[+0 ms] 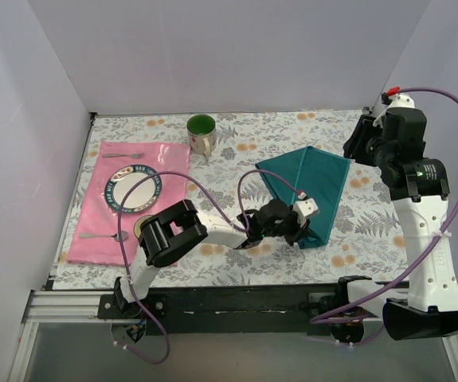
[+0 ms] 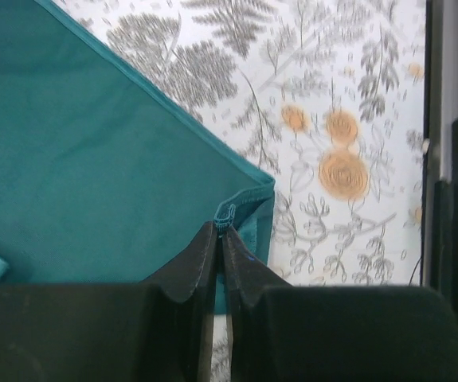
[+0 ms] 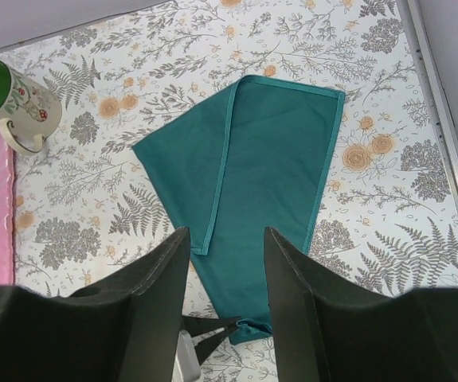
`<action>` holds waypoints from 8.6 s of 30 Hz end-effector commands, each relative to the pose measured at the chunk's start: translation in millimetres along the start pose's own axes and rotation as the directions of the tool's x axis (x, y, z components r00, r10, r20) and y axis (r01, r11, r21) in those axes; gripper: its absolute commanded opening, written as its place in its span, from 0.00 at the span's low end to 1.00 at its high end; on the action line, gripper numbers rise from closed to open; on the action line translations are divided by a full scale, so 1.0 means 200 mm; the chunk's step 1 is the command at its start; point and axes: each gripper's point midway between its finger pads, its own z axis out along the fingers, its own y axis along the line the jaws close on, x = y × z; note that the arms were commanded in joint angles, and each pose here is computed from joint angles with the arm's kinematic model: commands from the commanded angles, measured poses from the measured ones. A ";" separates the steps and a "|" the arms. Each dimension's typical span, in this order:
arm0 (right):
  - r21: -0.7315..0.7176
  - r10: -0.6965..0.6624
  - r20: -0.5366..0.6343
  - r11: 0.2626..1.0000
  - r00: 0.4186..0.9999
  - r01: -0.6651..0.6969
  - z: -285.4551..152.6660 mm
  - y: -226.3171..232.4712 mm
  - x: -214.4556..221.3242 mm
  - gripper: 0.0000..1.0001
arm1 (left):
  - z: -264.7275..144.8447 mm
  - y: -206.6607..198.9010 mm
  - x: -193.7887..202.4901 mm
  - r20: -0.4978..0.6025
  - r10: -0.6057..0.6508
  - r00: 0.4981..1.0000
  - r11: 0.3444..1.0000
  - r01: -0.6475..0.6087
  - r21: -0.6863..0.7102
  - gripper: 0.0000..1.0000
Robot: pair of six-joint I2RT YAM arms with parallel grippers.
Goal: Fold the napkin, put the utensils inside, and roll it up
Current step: Fold the napkin
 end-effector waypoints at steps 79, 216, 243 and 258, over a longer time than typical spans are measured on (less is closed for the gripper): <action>-0.139 -0.101 -0.536 0.990 0.838 0.031 0.87 0.04 0.96 0.46 | -0.44 1.57 -0.52 0.315 -0.677 0.665 0.569 0.745 -0.349 0.60; -0.306 -0.232 -0.569 0.950 0.789 0.059 0.94 0.31 1.20 0.42 | -0.27 0.79 0.04 0.032 -0.812 0.583 0.530 0.760 -0.375 0.05; -0.388 -0.350 -0.577 0.912 0.738 0.130 0.93 0.51 1.39 0.30 | -0.33 1.27 -0.15 0.150 -0.803 0.577 0.499 0.787 -0.363 0.09; -0.406 -0.476 -0.478 0.865 0.739 0.294 0.90 0.59 1.17 0.59 | -0.68 1.36 -0.57 0.337 -0.740 0.582 0.436 0.797 -0.418 0.32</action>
